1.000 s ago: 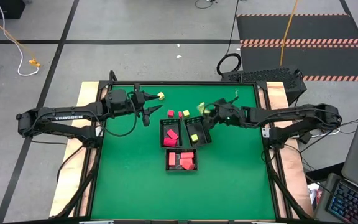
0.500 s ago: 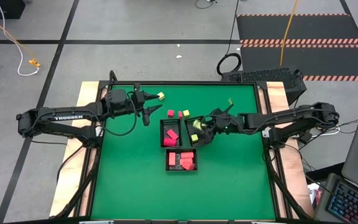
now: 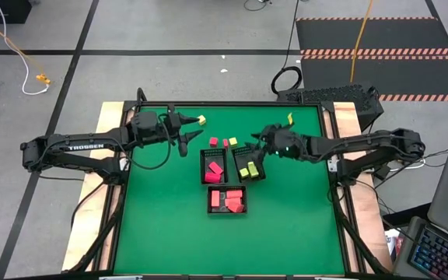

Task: Sort & place blocks by color
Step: Put the green block into the top right black bin

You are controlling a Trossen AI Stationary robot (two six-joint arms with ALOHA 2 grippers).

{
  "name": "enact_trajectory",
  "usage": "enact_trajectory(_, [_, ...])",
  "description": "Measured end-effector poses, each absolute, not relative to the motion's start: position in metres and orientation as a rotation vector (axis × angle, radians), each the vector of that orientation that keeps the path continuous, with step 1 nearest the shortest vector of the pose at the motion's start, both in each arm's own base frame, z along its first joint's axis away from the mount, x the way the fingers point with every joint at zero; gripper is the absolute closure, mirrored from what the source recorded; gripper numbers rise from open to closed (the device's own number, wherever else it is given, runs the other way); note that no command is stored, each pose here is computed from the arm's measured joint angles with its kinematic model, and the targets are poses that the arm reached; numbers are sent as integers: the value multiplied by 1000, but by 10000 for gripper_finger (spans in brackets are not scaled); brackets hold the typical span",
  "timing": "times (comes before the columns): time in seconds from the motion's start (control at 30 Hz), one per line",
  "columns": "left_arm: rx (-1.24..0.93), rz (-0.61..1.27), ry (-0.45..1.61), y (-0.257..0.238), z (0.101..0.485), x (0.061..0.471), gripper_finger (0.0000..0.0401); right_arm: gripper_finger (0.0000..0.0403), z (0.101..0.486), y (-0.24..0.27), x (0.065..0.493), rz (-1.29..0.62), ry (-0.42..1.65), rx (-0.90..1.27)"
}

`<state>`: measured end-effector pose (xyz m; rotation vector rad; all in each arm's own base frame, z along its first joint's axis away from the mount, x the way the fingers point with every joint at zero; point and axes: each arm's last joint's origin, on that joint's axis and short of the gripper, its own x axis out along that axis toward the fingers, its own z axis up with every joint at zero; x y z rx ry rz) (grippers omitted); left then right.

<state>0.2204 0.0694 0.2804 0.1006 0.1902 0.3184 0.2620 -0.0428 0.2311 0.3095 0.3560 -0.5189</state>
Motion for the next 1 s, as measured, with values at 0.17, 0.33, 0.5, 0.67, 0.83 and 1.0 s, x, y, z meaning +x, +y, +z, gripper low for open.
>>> enact_trajectory(0.17, [105,321,160,70,283,221,196,193,251,-67,277,-544,509,276])
enact_trajectory(0.33, [112,331,161,72,283,220,196,193,259,-83,305,-524,753,155])
enact_trajectory(0.5, [104,353,172,77,282,218,196,193,259,-103,335,-427,821,151])
enact_trajectory(0.67, [76,379,199,83,279,216,197,193,256,-127,353,-394,899,197])
enact_trajectory(0.83, [62,408,215,89,278,213,196,199,242,-144,366,-343,1009,216])
enact_trajectory(1.0, [56,426,229,93,277,211,197,198,225,-150,376,-285,1050,218])
